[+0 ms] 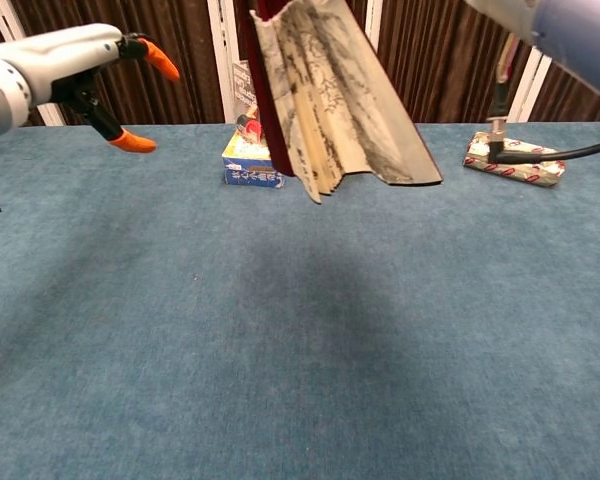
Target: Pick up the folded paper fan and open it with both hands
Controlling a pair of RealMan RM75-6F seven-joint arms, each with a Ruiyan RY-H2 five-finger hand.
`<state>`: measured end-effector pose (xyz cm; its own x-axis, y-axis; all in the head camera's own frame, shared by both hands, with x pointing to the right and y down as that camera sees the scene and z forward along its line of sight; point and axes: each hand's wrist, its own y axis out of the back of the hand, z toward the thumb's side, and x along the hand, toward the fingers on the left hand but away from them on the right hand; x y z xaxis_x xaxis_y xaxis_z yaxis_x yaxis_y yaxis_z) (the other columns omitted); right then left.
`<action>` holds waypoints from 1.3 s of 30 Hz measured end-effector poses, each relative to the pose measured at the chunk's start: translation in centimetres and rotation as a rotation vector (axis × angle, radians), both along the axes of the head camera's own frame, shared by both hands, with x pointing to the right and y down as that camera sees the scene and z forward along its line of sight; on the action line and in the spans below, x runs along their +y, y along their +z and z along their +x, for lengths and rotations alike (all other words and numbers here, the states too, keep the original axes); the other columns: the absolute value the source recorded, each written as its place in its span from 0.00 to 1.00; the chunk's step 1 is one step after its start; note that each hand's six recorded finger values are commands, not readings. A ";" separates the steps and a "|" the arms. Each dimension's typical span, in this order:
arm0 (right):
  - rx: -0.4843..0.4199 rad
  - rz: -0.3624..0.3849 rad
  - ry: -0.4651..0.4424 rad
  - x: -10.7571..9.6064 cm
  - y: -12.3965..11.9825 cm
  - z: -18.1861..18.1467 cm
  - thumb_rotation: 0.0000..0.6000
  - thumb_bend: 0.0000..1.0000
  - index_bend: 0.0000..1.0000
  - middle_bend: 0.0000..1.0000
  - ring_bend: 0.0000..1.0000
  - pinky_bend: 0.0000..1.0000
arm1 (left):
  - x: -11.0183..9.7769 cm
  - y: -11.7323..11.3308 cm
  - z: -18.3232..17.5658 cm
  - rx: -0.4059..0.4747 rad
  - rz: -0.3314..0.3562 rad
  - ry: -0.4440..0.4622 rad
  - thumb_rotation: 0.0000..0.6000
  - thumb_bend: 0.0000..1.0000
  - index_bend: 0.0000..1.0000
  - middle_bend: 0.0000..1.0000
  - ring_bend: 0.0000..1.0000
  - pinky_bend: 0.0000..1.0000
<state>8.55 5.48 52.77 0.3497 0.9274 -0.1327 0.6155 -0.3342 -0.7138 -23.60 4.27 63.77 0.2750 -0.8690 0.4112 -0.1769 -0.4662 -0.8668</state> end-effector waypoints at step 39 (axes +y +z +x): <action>-0.042 -0.047 -0.010 0.8 0.0 -1.8 1.00 0.58 0.76 0.32 0.08 0.01 | 2.4 3.3 7.9 0.186 -0.173 0.079 1.00 0.54 0.66 0.10 0.00 0.00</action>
<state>6.76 6.32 52.80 0.3654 0.9169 -0.1607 0.6413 -0.3731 -0.6705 -15.73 6.63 67.10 0.4240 -0.7628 0.4882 -0.2827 -0.6236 -0.7288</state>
